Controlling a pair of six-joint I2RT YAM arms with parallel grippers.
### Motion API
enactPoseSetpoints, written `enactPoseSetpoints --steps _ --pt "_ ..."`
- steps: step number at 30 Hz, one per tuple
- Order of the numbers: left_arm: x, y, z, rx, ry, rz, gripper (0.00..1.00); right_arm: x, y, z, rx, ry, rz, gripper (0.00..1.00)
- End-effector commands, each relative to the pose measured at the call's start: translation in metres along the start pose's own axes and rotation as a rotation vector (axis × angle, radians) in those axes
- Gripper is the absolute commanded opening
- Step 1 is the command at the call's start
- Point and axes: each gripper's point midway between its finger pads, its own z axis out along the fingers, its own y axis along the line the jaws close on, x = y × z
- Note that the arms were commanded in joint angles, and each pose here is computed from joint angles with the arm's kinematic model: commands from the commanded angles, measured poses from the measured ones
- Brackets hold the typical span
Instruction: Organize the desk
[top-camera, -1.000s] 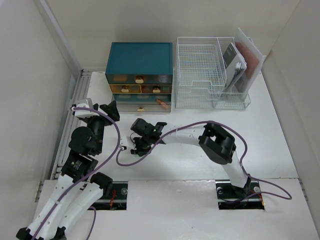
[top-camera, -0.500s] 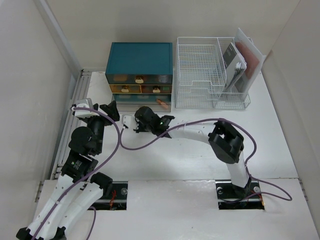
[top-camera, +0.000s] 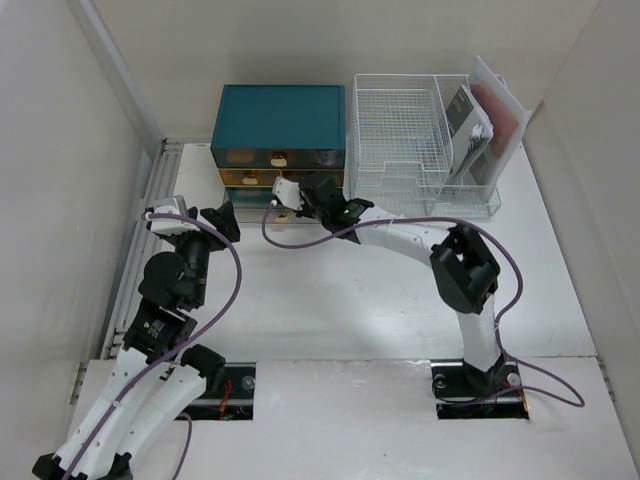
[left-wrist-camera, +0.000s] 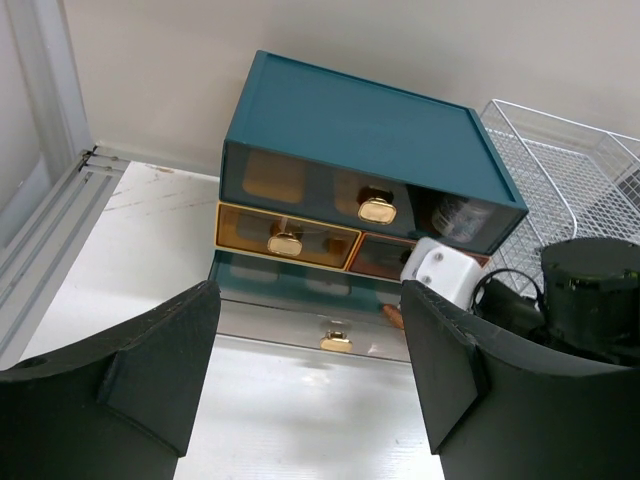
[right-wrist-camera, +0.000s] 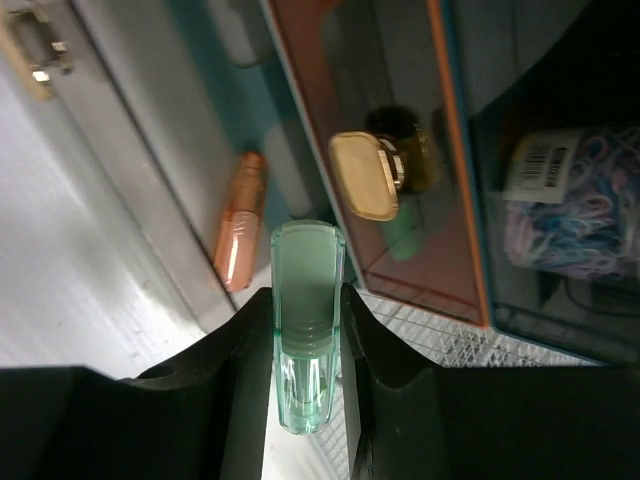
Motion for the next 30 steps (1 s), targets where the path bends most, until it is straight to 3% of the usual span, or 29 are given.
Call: enactPoseSetpoints --steps 1,8,12,13,16,22,26,27,29,30 --pt "-0.011 -0.002 0.001 0.006 -0.041 -0.01 0.7 -0.019 -0.032 0.003 0.086 -0.051 0.037 0.01" --pt "-0.011 -0.002 0.001 0.006 -0.041 -0.01 0.7 -0.013 -0.022 0.024 0.042 -0.054 0.026 0.06" --pt "-0.011 -0.002 0.001 0.006 -0.041 -0.01 0.71 -0.004 -0.016 0.034 0.024 -0.024 0.02 0.21" --pt "-0.011 -0.002 0.001 0.006 -0.041 -0.01 0.71 -0.007 -0.019 0.034 0.03 -0.03 0.023 0.31" --pt "-0.009 -0.003 0.002 0.004 -0.033 -0.005 0.71 -0.002 -0.023 0.035 0.035 -0.023 0.037 0.46" --pt "-0.009 -0.003 0.002 0.004 -0.033 -0.005 0.71 -0.01 -0.032 0.026 0.047 -0.05 0.068 0.52" --pt "-0.009 -0.003 0.002 0.004 -0.033 -0.005 0.71 -0.024 -0.045 0.006 0.047 -0.11 0.107 0.52" --pt "-0.009 -0.003 0.002 0.004 -0.033 -0.005 0.71 -0.032 -0.049 0.0 0.036 -0.145 0.111 0.47" --pt "-0.009 -0.003 0.002 0.004 -0.033 -0.005 0.71 -0.036 -0.042 -0.008 -0.008 -0.183 0.131 0.26" --pt "-0.009 -0.003 0.002 0.004 -0.033 -0.005 0.71 -0.041 -0.05 -0.017 -0.019 -0.222 0.139 0.02"
